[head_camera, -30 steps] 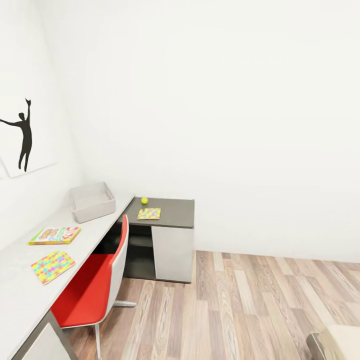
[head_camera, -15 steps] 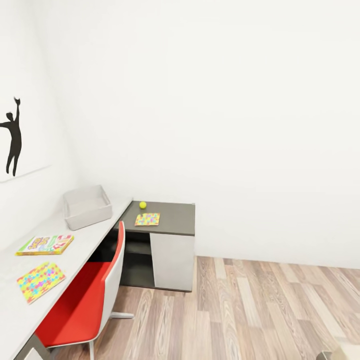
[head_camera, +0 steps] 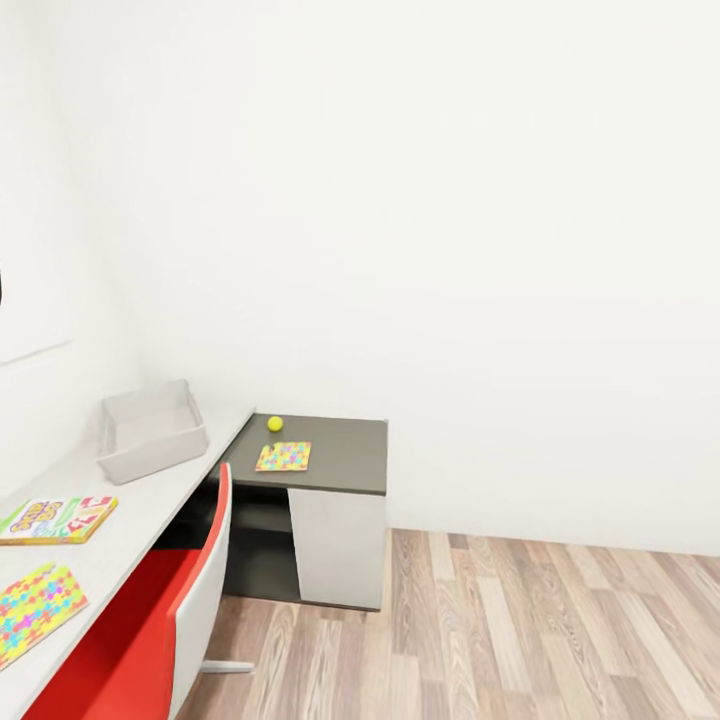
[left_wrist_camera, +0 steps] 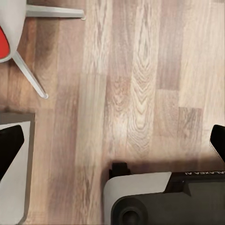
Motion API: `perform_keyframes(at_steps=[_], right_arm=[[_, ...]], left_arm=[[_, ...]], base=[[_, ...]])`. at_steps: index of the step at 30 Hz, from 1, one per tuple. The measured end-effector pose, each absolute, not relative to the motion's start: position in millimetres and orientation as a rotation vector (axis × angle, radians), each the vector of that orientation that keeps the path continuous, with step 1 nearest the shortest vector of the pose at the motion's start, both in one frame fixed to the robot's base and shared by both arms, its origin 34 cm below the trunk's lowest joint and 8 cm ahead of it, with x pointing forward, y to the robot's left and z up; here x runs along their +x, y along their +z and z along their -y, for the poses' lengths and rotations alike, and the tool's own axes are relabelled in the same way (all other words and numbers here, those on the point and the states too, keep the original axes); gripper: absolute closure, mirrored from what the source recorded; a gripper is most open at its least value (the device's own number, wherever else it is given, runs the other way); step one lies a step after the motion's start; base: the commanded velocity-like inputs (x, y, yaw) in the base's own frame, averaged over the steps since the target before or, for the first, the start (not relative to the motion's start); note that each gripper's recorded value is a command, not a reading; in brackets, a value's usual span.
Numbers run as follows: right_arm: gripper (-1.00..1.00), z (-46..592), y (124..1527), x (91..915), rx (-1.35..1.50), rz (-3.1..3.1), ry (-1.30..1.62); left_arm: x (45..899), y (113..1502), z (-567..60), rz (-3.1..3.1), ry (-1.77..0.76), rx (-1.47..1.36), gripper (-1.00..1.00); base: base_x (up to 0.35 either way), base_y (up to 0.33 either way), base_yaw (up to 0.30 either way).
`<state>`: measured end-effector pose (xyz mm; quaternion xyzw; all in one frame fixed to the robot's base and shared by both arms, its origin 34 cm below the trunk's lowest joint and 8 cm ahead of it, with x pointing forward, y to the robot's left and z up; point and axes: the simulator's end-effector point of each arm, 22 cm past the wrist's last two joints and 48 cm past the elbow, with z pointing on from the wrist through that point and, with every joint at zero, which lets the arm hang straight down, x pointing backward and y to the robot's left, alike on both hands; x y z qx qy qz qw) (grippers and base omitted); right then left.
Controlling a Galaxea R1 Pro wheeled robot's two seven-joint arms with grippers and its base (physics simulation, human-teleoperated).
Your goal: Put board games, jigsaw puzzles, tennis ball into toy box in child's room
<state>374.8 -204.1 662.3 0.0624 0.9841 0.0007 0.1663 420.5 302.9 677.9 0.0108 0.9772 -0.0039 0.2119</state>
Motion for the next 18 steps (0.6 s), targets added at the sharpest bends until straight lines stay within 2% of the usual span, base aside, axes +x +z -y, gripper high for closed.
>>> perform_keyframes(at_steps=[18], right_arm=[[-1.00,204.2,662.3,374.6,0.178,-2.802,0.002]], left_arm=[[420.5,677.9,-302.5,-2.714,-0.012,0.030,-1.00]], base=[[0.317,-0.122,0.000]])
